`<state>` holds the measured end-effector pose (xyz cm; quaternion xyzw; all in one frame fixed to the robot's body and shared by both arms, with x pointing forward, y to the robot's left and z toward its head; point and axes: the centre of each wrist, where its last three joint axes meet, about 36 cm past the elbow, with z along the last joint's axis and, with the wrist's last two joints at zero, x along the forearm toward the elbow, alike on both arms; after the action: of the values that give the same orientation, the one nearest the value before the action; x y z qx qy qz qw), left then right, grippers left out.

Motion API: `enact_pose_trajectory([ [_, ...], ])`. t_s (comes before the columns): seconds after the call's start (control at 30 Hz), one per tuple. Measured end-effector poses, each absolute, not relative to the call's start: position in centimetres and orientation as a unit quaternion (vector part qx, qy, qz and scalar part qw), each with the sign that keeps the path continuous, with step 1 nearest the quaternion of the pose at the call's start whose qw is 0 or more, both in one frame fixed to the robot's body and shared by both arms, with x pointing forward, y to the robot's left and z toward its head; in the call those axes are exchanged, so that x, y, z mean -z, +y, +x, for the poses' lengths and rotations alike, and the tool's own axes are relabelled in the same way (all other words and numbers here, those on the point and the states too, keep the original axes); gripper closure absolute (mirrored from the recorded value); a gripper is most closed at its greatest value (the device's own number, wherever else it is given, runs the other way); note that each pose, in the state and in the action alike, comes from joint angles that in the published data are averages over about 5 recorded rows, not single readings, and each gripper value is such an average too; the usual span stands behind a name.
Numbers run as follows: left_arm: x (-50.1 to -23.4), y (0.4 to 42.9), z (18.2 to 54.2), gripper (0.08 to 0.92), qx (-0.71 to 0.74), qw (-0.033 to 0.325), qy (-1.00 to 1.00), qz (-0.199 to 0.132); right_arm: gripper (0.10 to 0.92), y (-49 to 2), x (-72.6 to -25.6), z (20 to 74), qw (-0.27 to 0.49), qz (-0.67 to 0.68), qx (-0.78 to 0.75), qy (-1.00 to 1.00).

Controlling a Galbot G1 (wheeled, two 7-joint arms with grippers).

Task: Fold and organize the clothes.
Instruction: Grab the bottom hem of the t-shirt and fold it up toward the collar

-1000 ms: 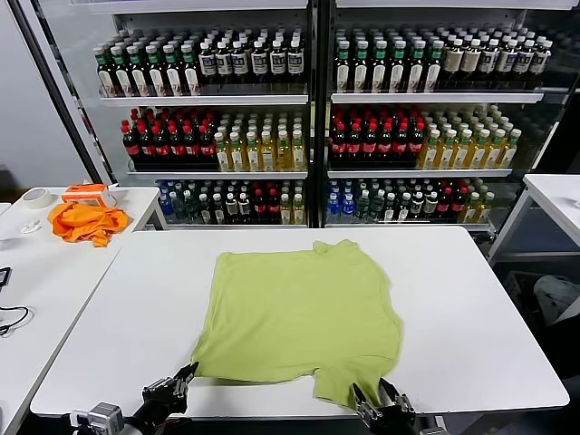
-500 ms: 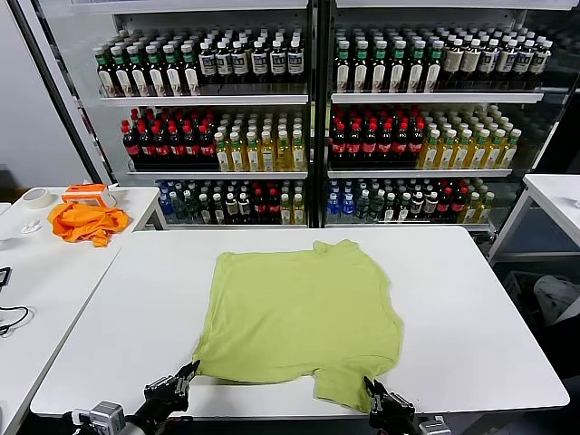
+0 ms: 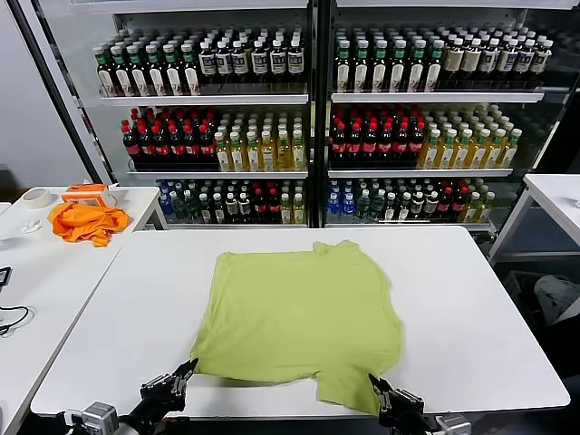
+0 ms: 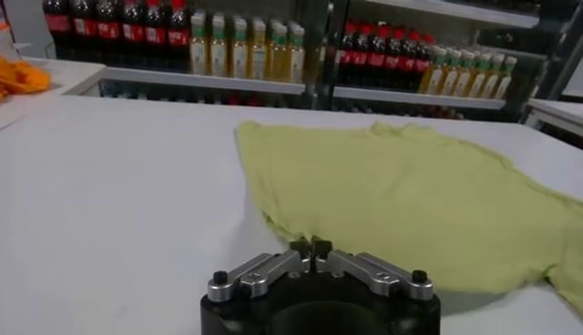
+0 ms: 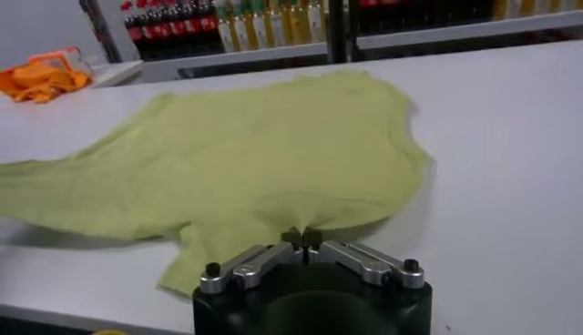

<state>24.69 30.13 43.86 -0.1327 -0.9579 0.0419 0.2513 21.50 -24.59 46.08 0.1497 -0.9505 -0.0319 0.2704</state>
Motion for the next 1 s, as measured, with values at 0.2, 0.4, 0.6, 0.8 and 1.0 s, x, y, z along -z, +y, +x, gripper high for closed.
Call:
enact_pose_trajectory([
  [0.2,-44.5,30.4,23.6,0.915,-0.036,0.258,-0.956,-0.132,0.918,-24.6,-47.1,19.8,0.28,0.152,0.026,-0.948],
  [0.4,-44.9,30.6,23.0,0.915,-0.04,0.257,-0.957,-0.128,0.918,-25.0,-47.8,19.9,0.277,0.149,0.015,-0.949],
  [0.6,-45.3,31.1,24.2,0.915,-0.048,0.233,-0.962,-0.13,0.918,-25.3,-48.1,21.5,0.271,0.147,0.015,-0.951],
  [0.8,-44.9,31.4,26.5,0.915,-0.058,0.204,-0.967,-0.139,0.918,-25.6,-47.6,24.2,0.267,0.145,0.023,-0.952],
  [1.0,-43.5,31.6,29.2,0.915,-0.066,0.193,-0.968,-0.144,0.918,-25.6,-46.6,27.3,0.266,0.144,0.033,-0.953],
])
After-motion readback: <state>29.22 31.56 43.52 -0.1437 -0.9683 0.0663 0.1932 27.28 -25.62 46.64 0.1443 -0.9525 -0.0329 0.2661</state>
